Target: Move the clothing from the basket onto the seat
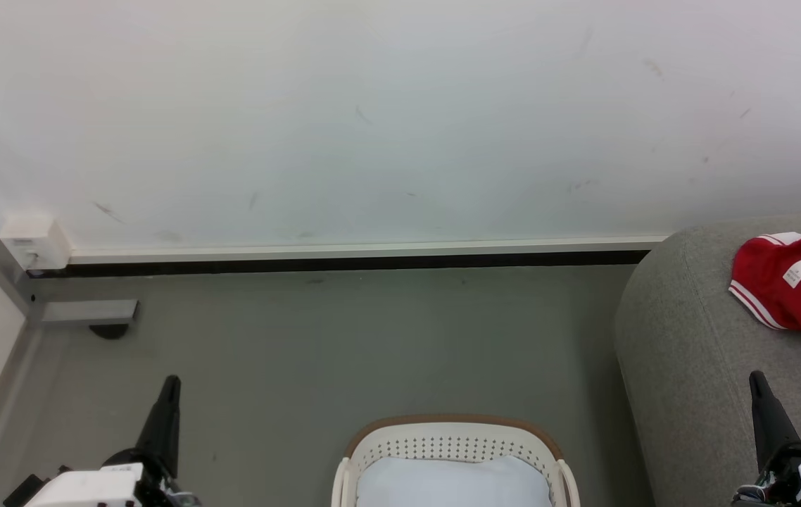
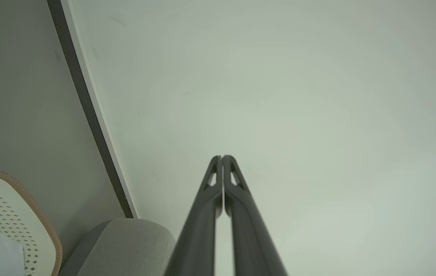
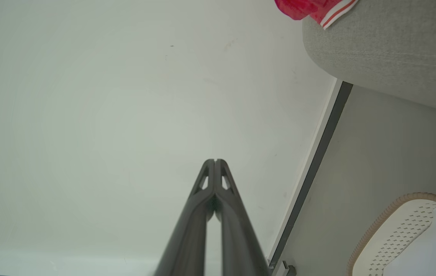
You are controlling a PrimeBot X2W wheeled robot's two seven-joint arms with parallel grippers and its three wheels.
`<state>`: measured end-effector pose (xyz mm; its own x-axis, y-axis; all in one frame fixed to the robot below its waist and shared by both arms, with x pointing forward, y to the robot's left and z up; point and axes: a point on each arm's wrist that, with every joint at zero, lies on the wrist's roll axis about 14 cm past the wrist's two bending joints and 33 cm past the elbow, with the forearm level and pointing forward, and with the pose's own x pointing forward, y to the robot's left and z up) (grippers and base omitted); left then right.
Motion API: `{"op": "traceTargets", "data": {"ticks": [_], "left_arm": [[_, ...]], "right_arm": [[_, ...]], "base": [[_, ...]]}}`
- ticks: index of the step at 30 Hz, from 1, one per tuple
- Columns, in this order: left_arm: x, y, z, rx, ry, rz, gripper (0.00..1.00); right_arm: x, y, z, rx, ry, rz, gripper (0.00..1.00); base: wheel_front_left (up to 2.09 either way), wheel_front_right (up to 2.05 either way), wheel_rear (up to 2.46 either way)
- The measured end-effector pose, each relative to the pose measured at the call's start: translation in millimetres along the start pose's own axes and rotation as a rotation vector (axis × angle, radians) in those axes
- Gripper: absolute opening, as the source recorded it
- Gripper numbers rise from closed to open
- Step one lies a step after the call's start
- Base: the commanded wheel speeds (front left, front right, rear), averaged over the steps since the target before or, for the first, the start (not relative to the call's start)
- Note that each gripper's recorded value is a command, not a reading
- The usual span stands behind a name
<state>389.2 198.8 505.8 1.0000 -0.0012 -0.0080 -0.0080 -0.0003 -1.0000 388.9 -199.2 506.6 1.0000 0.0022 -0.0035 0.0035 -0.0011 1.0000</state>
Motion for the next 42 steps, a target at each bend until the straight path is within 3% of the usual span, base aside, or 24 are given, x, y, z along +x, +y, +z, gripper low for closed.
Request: {"op": "traceTargets", "data": {"ticks": [42], "left_arm": [[0.0,-0.1,0.0,0.000,0.000,0.000,0.00]], "right_arm": [[0.2,0.4,0.5,0.003,-0.002,0.001,0.00]], "base": [[0.00,0.00,0.00]]}}
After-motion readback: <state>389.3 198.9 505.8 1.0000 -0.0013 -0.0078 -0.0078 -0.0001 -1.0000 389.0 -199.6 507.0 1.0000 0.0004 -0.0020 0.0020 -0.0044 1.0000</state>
